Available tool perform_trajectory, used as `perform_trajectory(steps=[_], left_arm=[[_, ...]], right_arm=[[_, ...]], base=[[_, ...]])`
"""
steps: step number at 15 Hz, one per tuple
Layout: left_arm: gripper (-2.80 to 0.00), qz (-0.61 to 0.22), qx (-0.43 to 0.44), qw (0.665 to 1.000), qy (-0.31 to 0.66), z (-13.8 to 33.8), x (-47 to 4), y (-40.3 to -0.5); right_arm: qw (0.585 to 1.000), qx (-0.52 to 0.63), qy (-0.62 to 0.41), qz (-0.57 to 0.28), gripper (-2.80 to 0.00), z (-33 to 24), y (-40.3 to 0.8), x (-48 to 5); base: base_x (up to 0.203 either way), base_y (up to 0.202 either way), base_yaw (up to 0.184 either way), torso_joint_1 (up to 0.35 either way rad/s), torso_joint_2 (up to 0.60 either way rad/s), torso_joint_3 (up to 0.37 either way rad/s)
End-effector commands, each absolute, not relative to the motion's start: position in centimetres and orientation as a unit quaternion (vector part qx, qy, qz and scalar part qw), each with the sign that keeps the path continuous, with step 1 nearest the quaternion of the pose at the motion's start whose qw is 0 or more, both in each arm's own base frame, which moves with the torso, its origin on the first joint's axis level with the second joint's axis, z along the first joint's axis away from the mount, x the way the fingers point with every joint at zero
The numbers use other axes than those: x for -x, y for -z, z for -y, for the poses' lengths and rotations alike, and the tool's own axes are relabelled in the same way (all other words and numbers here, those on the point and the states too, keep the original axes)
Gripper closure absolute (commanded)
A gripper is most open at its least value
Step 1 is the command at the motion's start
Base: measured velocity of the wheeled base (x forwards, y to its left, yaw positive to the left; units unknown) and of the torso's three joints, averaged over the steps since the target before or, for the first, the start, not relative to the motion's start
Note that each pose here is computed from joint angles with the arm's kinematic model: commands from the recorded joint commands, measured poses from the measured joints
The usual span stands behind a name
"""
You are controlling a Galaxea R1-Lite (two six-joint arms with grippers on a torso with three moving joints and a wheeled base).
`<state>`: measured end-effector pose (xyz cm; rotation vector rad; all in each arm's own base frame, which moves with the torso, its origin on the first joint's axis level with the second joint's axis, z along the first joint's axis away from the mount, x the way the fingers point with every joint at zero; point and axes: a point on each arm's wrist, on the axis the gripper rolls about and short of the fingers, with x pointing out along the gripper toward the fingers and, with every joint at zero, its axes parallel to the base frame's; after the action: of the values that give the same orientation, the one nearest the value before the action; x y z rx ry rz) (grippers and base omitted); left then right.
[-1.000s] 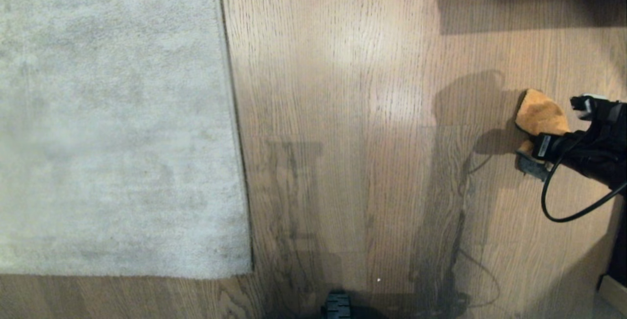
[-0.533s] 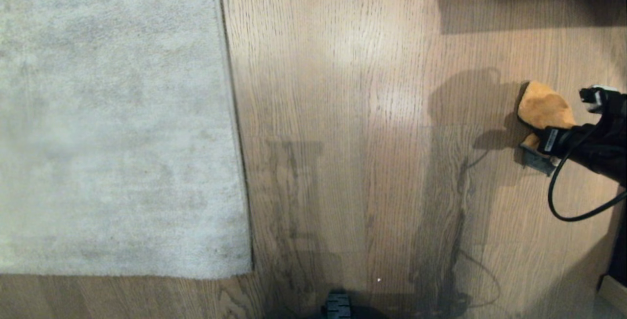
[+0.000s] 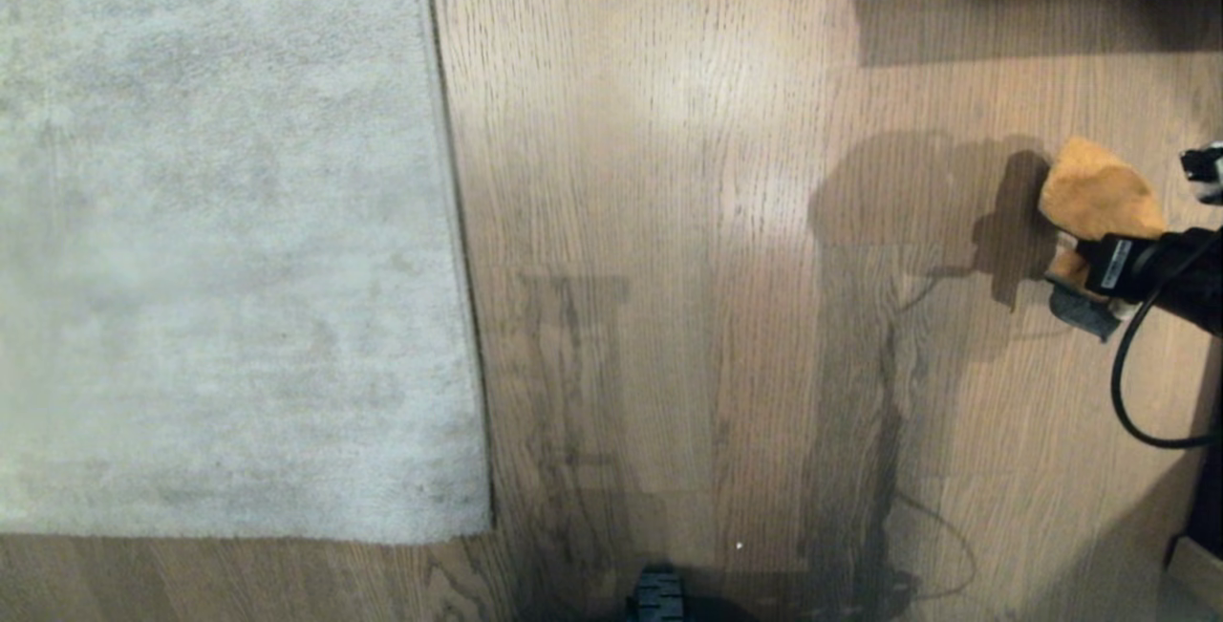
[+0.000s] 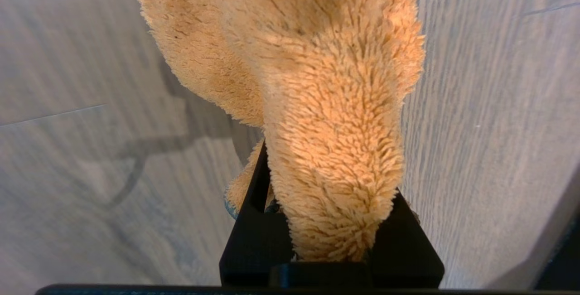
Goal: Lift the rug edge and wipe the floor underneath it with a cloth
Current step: Pick up the rag, then lift up the carpet
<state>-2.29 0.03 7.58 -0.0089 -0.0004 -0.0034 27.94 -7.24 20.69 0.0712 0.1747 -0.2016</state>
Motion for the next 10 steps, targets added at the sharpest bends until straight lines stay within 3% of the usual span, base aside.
perform_trajectory(steps=[1, 10], left_arm=[[0.0, 0.0, 0.005, 1.0, 0.002, 0.0, 2.3, -7.6], [0.0, 0.0, 0.005, 1.0, 0.002, 0.0, 2.3, -7.6]], right_arm=[[0.993, -0.031, 0.099, -0.056, 0.0, 6.6, -22.5, -25.7], [0.995, -0.025, 0.093, -0.012, 0.0, 4.8, -23.7, -19.0]], base=[[0.0, 0.0, 0.0, 0.0, 0.0, 0.0], [0.0, 0.0, 0.0, 0.0, 0.0, 0.0]])
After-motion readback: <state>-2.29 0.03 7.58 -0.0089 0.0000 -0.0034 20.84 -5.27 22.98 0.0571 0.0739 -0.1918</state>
